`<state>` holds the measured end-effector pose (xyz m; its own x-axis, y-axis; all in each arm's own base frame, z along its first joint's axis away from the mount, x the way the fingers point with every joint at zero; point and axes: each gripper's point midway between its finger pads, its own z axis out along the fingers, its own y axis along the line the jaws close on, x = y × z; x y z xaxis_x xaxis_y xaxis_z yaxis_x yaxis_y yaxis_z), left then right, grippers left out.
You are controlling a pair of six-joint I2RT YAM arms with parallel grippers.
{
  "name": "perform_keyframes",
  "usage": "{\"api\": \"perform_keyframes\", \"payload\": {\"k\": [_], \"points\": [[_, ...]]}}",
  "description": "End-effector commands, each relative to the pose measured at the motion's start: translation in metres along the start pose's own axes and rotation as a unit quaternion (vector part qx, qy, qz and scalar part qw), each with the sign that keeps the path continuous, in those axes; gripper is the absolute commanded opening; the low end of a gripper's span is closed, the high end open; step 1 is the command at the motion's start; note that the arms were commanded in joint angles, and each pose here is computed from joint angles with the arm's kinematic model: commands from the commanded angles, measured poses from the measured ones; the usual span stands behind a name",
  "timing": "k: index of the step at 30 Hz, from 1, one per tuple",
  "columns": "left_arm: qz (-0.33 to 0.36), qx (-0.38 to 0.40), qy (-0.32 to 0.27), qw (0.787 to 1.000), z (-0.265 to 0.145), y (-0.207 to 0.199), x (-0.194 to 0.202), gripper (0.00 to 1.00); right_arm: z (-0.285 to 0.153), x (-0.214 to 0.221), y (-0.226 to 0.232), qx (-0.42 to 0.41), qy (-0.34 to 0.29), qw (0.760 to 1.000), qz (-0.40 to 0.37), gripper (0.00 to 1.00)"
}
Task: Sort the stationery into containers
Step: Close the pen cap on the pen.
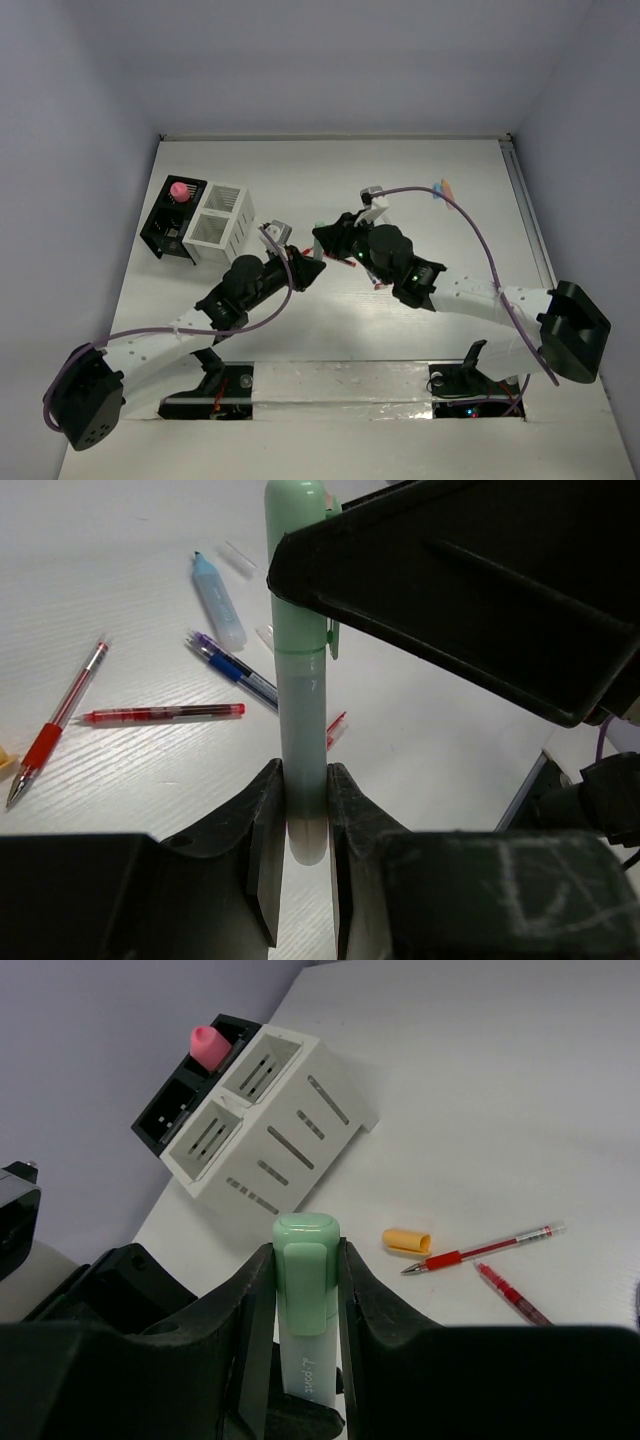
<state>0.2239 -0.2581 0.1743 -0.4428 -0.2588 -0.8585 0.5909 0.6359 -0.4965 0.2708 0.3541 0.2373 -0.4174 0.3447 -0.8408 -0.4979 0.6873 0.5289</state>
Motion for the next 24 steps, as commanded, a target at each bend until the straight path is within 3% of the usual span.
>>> {"api": "perform_keyframes", "payload": {"k": [1, 14, 24], "points": [[-0.004, 0.045, -0.144, 0.989, -0.006, -0.037, -0.091, 0.0, -0.023, 0.043, 0.01, -0.022, 0.079, 0.997, -0.003, 0.0], [-0.009, 0.074, -0.17, 0.983, -0.011, -0.067, -0.135, 0.0, -0.041, 0.08, 0.007, -0.041, 0.168, 0.985, -0.015, 0.0], [0.015, 0.081, -0.242, 0.967, -0.023, -0.103, -0.218, 0.0, -0.063, 0.127, -0.003, -0.036, 0.202, 0.979, 0.016, 0.0]]}}
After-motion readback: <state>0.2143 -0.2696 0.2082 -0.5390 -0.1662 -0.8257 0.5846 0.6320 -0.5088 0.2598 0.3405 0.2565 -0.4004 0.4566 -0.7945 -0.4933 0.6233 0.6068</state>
